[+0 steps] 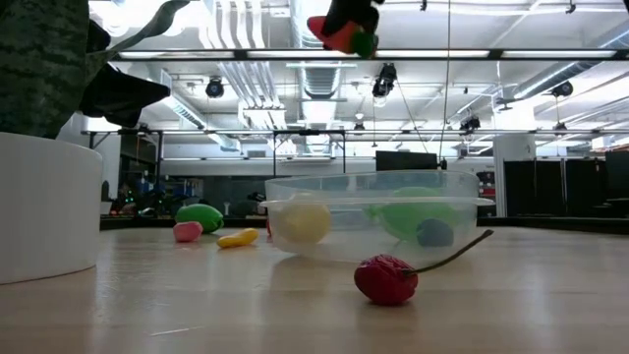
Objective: Pick and placing Produce into tupperware
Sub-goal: Put the carrot into the container
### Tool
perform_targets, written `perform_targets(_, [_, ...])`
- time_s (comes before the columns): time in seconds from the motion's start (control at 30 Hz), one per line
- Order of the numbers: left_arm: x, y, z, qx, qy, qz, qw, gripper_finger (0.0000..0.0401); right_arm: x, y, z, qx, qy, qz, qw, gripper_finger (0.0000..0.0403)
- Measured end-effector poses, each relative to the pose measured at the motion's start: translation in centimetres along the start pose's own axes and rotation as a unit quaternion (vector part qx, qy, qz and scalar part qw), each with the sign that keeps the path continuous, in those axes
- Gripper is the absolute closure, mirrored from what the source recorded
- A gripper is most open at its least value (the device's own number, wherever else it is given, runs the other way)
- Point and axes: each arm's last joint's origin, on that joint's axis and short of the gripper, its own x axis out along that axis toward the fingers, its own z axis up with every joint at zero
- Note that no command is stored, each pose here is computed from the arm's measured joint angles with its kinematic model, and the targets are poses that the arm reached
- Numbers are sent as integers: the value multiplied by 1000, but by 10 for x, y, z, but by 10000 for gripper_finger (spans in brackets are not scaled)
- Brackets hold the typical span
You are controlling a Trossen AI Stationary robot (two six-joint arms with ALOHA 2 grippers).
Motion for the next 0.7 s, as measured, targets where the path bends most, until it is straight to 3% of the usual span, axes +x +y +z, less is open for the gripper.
perform_targets(0.33, [0,0,0,0,0,0,1000,401,-6,32,-2,-37,-18,-40,998,257])
perform_targets(0.7, [0,0,0,0,1,0,1000,401,4,64,-16,-39,-17,-94,995,257])
